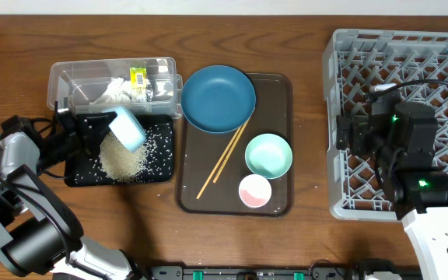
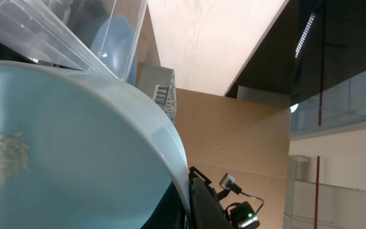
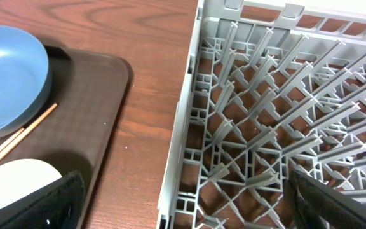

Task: Sort waste into correct bins and load items into the dishwasher rack
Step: 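Tip the white bowl over the black tray to pour out the rice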

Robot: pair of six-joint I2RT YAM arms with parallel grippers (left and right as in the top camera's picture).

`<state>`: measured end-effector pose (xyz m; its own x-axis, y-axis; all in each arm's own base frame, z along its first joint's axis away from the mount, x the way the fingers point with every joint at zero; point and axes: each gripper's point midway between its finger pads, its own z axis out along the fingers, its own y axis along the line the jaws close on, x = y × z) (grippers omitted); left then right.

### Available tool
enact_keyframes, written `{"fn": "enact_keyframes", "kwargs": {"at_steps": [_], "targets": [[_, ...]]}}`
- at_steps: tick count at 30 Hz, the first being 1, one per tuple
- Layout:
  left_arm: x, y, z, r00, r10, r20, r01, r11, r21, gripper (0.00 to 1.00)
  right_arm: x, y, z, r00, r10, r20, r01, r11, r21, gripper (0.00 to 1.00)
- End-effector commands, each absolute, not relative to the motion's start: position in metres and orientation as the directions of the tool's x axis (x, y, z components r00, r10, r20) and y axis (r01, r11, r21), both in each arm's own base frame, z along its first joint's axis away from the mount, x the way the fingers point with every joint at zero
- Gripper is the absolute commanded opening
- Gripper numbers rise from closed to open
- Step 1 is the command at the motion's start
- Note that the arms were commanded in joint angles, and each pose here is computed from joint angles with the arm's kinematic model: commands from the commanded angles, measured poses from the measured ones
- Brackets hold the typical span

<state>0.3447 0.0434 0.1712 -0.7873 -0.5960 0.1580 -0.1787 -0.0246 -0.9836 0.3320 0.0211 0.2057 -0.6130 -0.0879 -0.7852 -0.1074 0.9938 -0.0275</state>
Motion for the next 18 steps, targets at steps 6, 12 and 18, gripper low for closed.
{"fn": "enact_keyframes", "kwargs": {"at_steps": [6, 12, 18], "targets": [[0.337, 0.051, 0.127, -0.736, -0.633, 0.239, -0.393, 0.113, -0.912, 0.06, 0.334, 0.020, 0.217, -0.594, -0.071, -0.802, -0.097, 0.995, -0.016, 0.99], [0.344, 0.045, 0.166, -0.800, -0.598, 0.044, -0.100, 0.061, -0.993, 0.06, 0.334, 0.020, 0.217, -0.594, -0.071, -0.801, -0.097, 0.995, -0.016, 0.99], [0.345, 0.043, 0.176, -0.803, -0.595, 0.003, -0.033, 0.040, -0.999, 0.06, 0.334, 0.020, 0.217, -0.594, -0.071, -0.801, -0.097, 0.995, -0.016, 0.99]]}}
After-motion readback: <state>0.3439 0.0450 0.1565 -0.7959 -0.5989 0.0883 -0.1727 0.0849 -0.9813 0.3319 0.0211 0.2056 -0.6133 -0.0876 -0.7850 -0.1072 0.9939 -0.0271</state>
